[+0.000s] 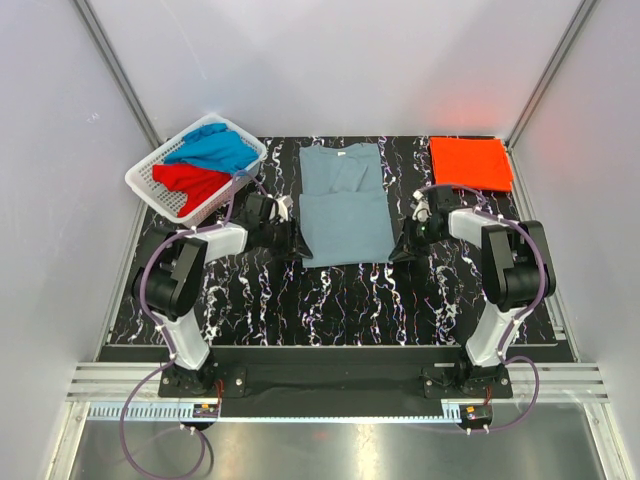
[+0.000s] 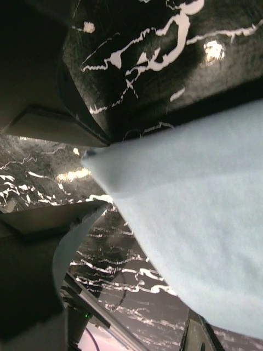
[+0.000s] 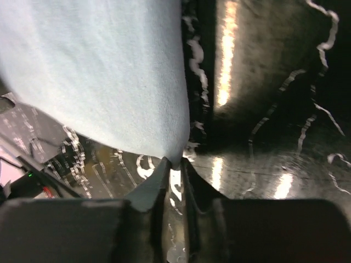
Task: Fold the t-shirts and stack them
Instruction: Fold the tshirt
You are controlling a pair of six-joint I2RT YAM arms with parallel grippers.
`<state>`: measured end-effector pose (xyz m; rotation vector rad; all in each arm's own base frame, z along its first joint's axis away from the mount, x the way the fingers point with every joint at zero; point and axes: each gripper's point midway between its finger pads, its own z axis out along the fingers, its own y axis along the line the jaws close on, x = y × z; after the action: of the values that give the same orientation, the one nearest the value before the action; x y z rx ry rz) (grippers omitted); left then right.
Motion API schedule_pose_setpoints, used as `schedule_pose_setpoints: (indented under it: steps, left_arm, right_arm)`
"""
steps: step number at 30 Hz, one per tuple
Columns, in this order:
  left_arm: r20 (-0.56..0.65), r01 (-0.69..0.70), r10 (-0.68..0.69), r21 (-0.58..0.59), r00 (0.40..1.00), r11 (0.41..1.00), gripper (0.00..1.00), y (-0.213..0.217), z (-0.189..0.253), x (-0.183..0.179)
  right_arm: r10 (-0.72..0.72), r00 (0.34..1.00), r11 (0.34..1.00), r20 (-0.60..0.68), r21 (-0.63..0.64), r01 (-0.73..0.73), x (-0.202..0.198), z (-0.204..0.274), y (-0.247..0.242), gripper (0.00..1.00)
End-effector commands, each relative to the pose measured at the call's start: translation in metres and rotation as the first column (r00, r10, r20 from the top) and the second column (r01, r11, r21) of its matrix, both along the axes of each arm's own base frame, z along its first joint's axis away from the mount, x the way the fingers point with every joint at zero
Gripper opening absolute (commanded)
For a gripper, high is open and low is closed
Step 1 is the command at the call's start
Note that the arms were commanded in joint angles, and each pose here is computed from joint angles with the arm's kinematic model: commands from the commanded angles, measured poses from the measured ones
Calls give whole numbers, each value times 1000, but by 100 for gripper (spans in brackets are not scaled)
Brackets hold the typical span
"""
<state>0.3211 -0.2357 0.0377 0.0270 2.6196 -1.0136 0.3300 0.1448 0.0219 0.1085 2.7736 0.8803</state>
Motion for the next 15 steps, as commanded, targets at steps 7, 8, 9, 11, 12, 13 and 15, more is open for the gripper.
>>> schedule_pose_setpoints:
  steps: [7,8,9,11,12,13,15]
  left_arm:
    - [10,-14,13,59,1000,998,0,5,-14,5]
    - [-9,-20,21,77,1000,997,0,8,-15,2]
    - [-6,-31,31,92,999,995,0,10,-15,4]
    - [-3,-39,39,106,999,994,0,13,-11,2]
    - [-26,-42,46,127,999,991,0,16,-12,-4]
    - [-33,-50,55,147,998,988,0,19,-13,-7]
    - [-57,-58,70,186,996,981,0,25,-11,-18]
  right_arm:
    - [-111,993,992,-32,-68,109,-14,-6,-15,6]
    - [-128,990,990,-57,-64,124,-23,-10,-14,1]
    - [-139,989,988,-54,-69,135,-26,-10,-16,0]
    - [-178,982,982,-71,-80,172,-39,-12,-19,0]
    - [-184,980,981,-78,-77,179,-45,-13,-19,0]
    - [-191,980,980,-63,-61,187,-47,-8,-17,0]
    - [-211,973,976,-95,-73,205,-63,-13,-20,0]
